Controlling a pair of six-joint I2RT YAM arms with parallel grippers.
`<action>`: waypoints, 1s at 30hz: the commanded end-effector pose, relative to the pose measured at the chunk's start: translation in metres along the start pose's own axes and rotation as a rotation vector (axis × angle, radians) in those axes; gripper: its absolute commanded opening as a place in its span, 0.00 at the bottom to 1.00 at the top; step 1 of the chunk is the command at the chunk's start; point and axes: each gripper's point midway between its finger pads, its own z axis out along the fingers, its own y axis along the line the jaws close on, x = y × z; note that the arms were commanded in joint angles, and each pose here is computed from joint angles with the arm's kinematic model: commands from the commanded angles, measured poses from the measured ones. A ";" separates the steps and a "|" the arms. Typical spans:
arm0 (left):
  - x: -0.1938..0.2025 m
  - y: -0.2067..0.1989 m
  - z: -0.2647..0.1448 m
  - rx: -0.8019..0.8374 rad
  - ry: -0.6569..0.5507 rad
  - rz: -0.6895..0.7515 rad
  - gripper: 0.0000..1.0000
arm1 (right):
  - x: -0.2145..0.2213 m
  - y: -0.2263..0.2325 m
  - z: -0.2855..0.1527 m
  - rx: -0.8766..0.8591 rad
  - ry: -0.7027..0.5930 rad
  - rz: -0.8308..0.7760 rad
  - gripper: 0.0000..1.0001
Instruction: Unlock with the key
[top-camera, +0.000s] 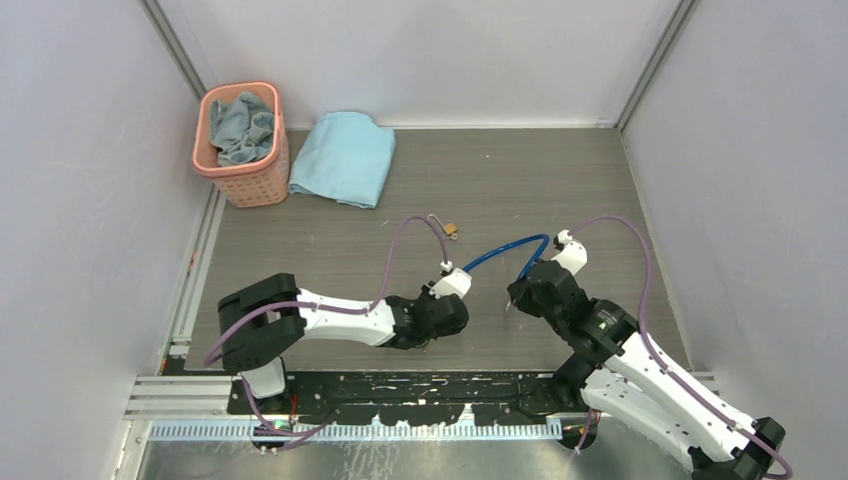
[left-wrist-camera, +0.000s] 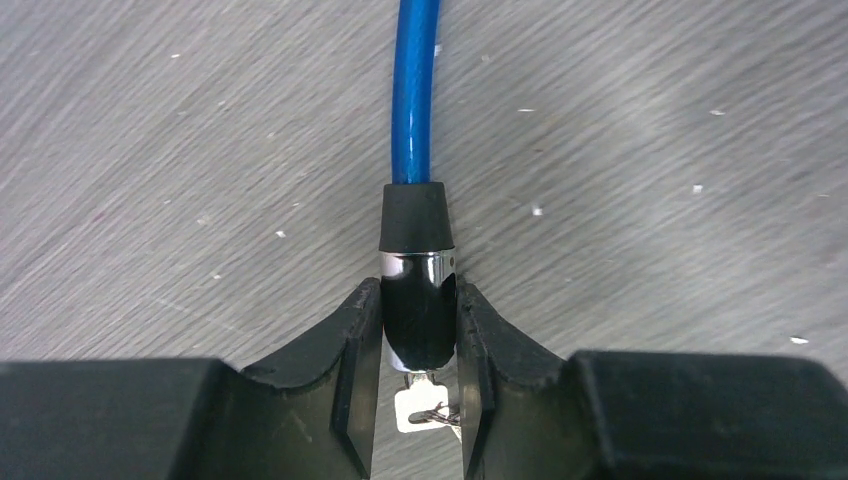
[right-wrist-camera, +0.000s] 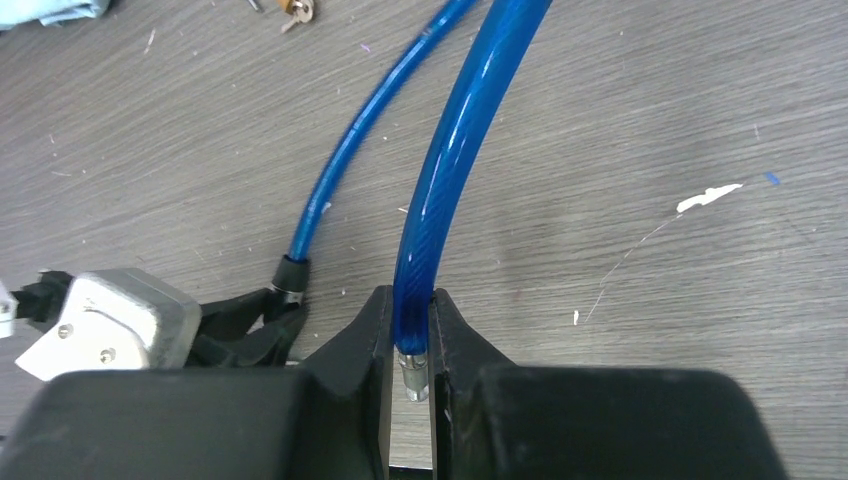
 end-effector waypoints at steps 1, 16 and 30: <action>0.006 0.036 -0.005 -0.148 0.008 0.019 0.15 | -0.001 0.007 0.009 -0.031 -0.030 0.059 0.01; 0.018 0.041 -0.007 -0.125 0.029 -0.037 0.30 | 0.004 -0.048 0.024 0.205 -0.124 0.135 0.26; -0.001 0.030 -0.017 -0.067 0.017 -0.064 0.53 | -0.026 -0.064 -0.003 0.258 -0.253 0.192 0.71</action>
